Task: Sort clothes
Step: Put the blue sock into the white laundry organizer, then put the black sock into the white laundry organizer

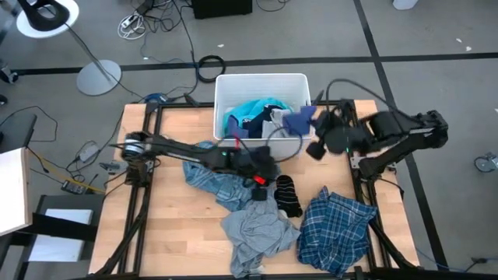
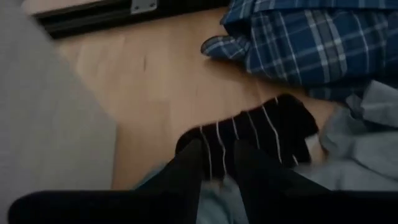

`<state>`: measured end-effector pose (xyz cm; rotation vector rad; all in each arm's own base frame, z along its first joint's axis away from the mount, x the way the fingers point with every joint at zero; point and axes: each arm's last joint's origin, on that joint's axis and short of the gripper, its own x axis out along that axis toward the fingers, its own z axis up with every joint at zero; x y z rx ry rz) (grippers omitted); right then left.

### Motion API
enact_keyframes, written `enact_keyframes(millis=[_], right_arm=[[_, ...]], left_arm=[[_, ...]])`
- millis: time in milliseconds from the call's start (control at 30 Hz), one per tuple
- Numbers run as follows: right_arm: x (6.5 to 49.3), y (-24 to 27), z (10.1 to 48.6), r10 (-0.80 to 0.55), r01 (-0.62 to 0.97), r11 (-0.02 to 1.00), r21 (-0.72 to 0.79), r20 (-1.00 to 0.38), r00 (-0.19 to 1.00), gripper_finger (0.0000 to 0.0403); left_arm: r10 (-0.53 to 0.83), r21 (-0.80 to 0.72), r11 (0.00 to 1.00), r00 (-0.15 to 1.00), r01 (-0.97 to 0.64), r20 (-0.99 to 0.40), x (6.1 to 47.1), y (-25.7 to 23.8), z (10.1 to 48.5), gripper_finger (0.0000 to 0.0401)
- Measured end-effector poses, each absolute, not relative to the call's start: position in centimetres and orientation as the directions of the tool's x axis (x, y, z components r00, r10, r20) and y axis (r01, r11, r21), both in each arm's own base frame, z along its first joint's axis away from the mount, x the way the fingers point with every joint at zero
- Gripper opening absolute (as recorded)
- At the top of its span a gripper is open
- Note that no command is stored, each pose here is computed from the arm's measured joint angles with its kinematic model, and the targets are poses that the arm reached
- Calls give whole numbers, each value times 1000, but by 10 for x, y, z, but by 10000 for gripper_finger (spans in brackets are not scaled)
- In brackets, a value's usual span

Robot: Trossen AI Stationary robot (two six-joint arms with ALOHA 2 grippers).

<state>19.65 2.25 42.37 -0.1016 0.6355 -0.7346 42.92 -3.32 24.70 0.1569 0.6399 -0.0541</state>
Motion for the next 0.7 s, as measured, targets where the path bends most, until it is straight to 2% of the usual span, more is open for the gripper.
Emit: enact_keyframes(millis=[167, 300, 433, 700], right_arm=[[212, -10, 433, -699, 638, 705, -309, -458, 550, 7], [224, -36, 438, -620, 602, 770, -209, -465, 631, 29], [228, -55, 442, -546, 566, 817, -108, -460, 700, 66], [222, -69, 442, -574, 604, 790, -103, -472, 670, 152]], left_arm=[[-84, 94, 982, 819, 166, -568, 450, -37, 216, 99], [-114, 70, 981, 831, 181, -545, 461, -39, 194, 99], [-160, 35, 978, 841, 207, -516, 470, -43, 176, 99], [-192, -12, 973, 775, 232, -602, 470, -51, 147, 99]])
